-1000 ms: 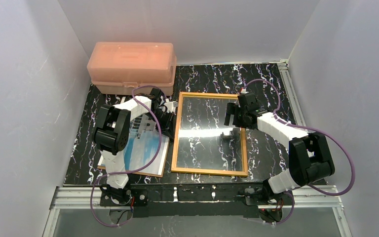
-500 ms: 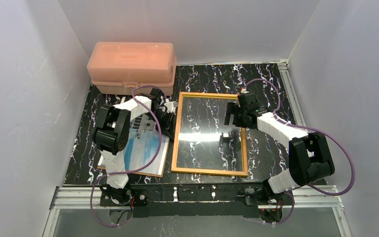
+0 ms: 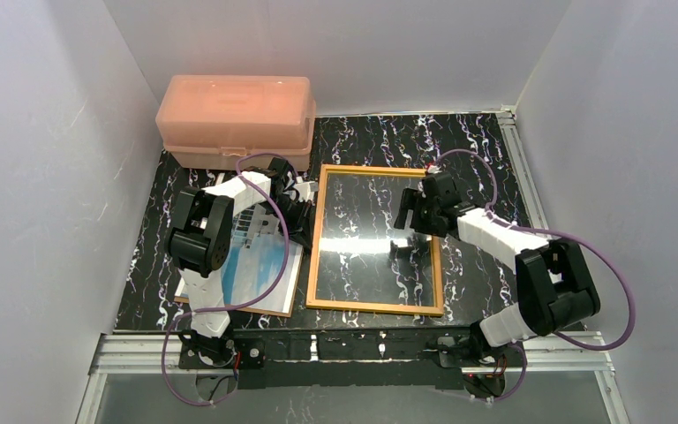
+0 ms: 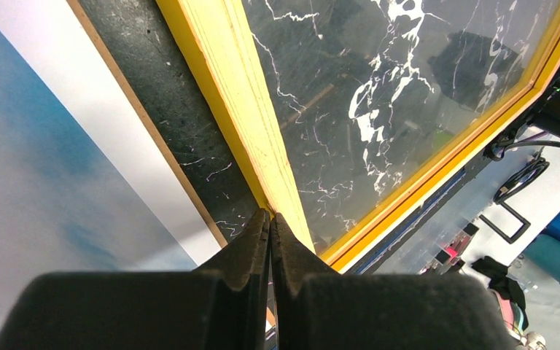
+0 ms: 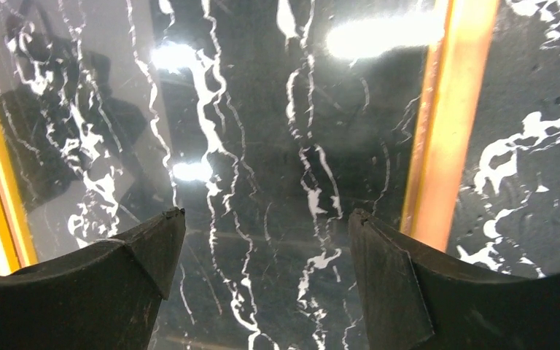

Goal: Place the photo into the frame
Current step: Place the photo frame item in the photo frame.

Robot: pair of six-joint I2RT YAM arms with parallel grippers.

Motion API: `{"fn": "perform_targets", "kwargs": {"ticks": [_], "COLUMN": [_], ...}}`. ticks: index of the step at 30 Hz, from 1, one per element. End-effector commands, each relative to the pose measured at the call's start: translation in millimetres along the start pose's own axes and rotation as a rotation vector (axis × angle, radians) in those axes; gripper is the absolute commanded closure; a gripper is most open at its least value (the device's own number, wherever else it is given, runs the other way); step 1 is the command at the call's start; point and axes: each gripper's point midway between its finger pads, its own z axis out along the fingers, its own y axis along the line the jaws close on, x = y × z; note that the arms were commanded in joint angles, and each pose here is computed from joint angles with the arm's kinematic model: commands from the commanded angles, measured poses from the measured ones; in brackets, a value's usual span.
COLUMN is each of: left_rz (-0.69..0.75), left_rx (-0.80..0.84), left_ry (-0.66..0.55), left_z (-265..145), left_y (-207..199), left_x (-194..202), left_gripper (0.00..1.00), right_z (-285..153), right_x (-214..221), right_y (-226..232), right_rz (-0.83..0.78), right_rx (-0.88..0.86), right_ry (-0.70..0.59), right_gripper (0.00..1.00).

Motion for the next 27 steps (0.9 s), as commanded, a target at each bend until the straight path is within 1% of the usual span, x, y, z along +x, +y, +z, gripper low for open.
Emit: {"fn": "perform_targets", "kwargs": {"ticks": [1, 4, 8, 12, 16, 19, 21, 24, 26, 27], "left_rz": [0.014, 0.014, 0.014, 0.011, 0.022, 0.043, 0.049, 0.044, 0.037, 0.056], "left_rx": [0.042, 0.046, 0.053, 0.084, 0.111, 0.105, 0.100, 0.107, 0.119, 0.116], "left_ry": [-0.021, -0.020, -0.015, -0.024, -0.052, -0.072, -0.081, -0.102, -0.117, -0.126], "left_z": [-8.7, -5.6, -0.2, 1.9, -5.5, -14.2, -21.0, -40.3, -64.5, -79.6], "left_y": [-13.0, -14.4, -17.1, -23.3, -33.5, -37.7, -38.3, -38.4, -40.0, -38.5], "left_x": [-5.1, -6.6, -7.1, -11.8, -21.5, -25.9, -27.0, -29.1, -28.4, -27.4], "left_gripper": [1.00, 1.00, 1.00, 1.00, 1.00, 1.00, 1.00, 1.00, 1.00, 1.00], "right_z": [-19.1, -30.3, -50.1, -70.0, -78.2, -73.0, -69.4, -70.1, -75.3, -77.6], "right_x": [-13.1, -13.6, -17.4, -21.3, -20.5, -16.8, -16.8, -24.8, -31.5, -35.3], "right_y": [25.8, 25.8, 4.0, 1.0, -23.1, -44.9, -51.8, -40.3, -25.7, -14.0], "right_rz": [0.017, 0.021, 0.001, -0.003, 0.008, 0.044, 0.076, 0.099, 0.079, 0.061], "right_rx": [-0.078, -0.068, 0.032, 0.027, 0.143, 0.196, 0.182, 0.102, 0.081, 0.072], "right_ry": [-0.084, -0.095, -0.128, -0.158, -0.152, -0.115, -0.101, -0.126, -0.148, -0.158], "right_gripper": [0.11, 0.10, 0.05, 0.04, 0.01, 0.01, 0.01, 0.01, 0.01, 0.01]}}
